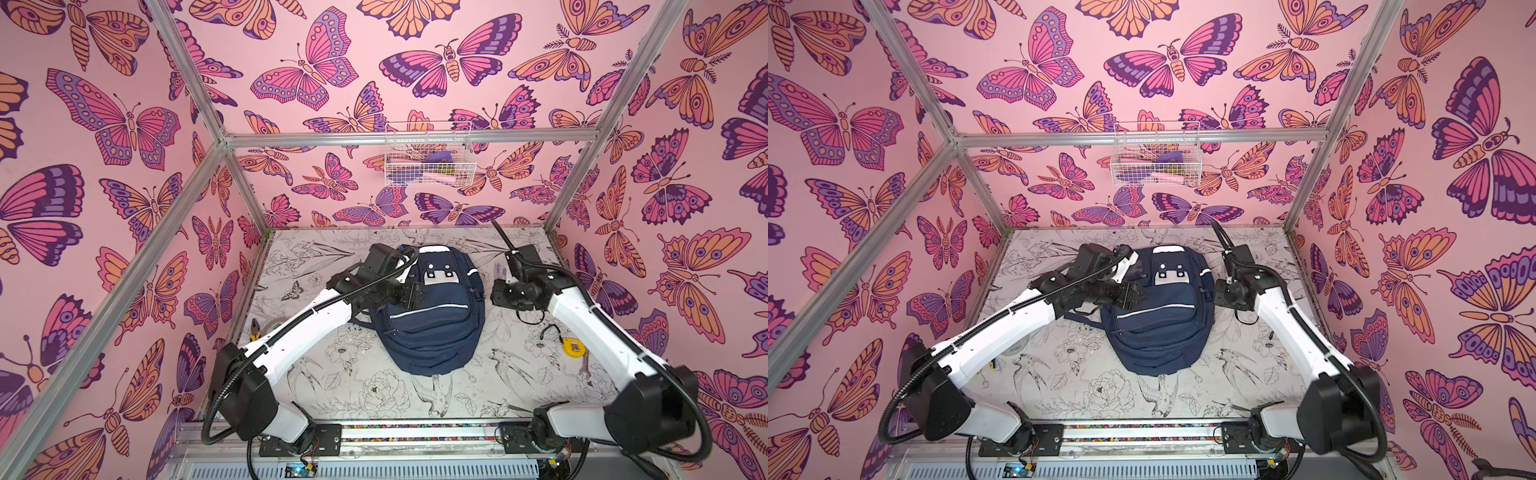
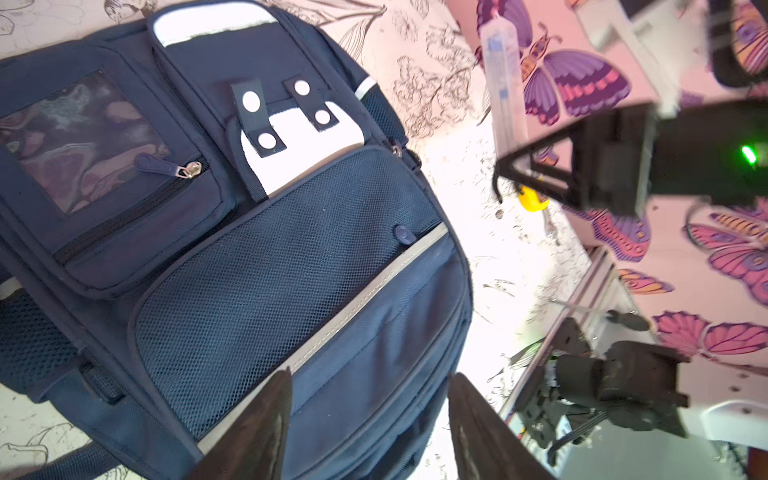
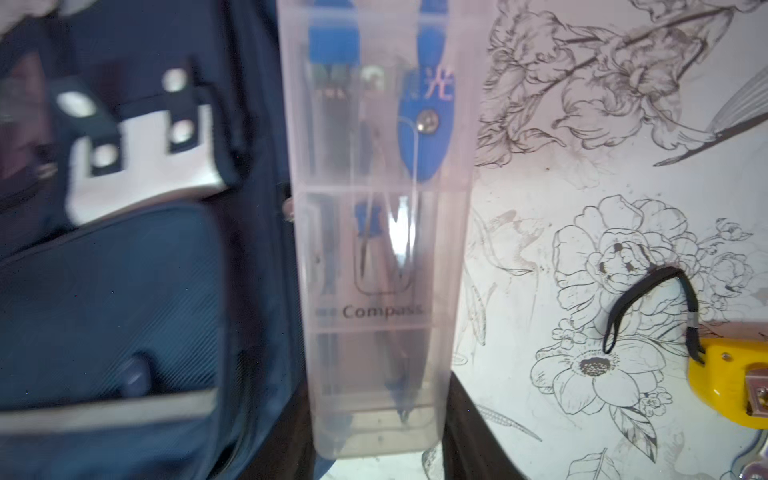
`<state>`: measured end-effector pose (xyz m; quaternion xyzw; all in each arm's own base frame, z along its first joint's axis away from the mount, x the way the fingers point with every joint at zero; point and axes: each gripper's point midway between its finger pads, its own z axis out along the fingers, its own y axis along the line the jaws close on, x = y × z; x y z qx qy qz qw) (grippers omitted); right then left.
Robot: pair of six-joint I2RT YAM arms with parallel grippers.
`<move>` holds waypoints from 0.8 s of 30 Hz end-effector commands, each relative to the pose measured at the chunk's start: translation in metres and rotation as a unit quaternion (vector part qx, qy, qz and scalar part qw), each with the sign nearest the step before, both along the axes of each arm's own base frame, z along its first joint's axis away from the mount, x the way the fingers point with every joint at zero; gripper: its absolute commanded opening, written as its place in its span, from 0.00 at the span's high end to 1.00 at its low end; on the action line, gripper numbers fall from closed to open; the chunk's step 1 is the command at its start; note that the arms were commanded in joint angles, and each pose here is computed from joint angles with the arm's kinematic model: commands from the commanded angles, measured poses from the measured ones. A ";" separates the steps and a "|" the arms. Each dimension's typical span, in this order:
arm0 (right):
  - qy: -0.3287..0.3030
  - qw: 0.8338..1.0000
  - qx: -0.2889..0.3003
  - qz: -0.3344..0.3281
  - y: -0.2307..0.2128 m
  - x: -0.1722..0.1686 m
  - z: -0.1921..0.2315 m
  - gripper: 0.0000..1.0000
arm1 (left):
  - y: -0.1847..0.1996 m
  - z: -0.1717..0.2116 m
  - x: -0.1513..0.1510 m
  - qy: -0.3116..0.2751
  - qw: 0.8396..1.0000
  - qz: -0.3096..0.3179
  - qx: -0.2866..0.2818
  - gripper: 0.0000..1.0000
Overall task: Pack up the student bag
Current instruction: 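Grasp the clear compass box beside the backpack with the right gripper, then lift the compass box and carry it over the backpack with the right gripper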
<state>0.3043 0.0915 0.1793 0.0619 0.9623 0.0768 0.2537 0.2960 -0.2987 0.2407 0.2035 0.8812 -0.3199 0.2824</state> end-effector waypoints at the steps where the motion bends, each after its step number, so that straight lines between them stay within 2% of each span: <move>1: 0.000 0.997 0.005 0.083 0.030 -0.037 0.009 0.84 | 0.007 0.021 -0.016 0.028 0.998 -0.001 -0.049 0.37; 5: -0.033 0.983 -0.002 0.180 0.068 -0.070 0.033 0.84 | 0.013 0.039 -0.027 0.052 0.994 0.005 -0.095 0.36; 9: -0.066 0.960 0.014 0.272 0.109 -0.100 0.054 0.83 | 0.012 0.057 -0.039 0.090 0.983 -0.013 -0.159 0.34; 12: -0.084 0.945 0.012 0.316 0.130 -0.112 0.064 0.82 | 0.011 0.059 -0.044 0.121 0.976 -0.020 -0.181 0.34; 19: -0.085 0.924 -0.020 0.372 0.162 -0.122 0.068 0.82 | 0.004 0.052 -0.047 0.151 0.964 -0.028 -0.217 0.37; 24: -0.090 0.917 -0.037 0.386 0.172 -0.120 0.070 0.83 | -0.001 0.053 -0.046 0.161 0.960 -0.042 -0.225 0.46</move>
